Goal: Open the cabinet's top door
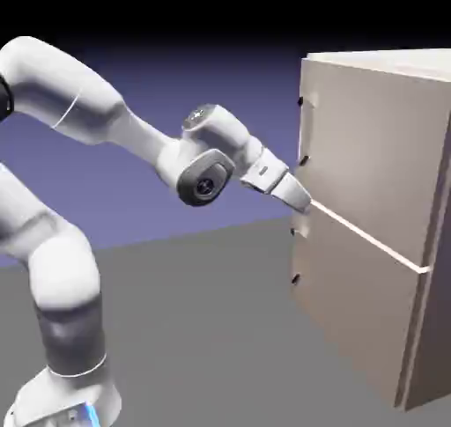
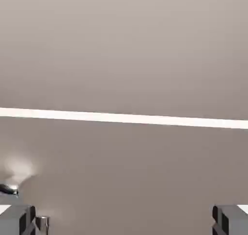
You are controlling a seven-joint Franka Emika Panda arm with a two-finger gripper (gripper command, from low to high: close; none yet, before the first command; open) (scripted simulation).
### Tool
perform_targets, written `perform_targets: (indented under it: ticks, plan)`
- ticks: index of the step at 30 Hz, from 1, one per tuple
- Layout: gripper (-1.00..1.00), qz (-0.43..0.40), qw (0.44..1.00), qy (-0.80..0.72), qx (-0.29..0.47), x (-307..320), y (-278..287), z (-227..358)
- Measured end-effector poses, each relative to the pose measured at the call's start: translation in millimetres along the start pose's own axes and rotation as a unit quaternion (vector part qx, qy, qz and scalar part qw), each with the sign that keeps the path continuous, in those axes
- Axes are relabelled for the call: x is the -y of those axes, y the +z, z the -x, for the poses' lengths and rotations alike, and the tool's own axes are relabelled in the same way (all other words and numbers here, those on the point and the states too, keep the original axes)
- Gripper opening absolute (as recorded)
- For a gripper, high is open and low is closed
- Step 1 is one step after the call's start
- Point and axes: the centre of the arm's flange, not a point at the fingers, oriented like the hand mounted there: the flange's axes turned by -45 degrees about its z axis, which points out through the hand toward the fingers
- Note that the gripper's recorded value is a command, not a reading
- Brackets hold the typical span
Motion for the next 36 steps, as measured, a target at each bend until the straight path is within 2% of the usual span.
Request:
perform_targets:
  ticks: [18, 36]
  plan:
    - [1.00, 0.008, 0.992, 0.044, -0.115, -12, -66, -46]
    - [1.00, 0.007, 0.972, 0.049, -0.230, 25, -93, -55]
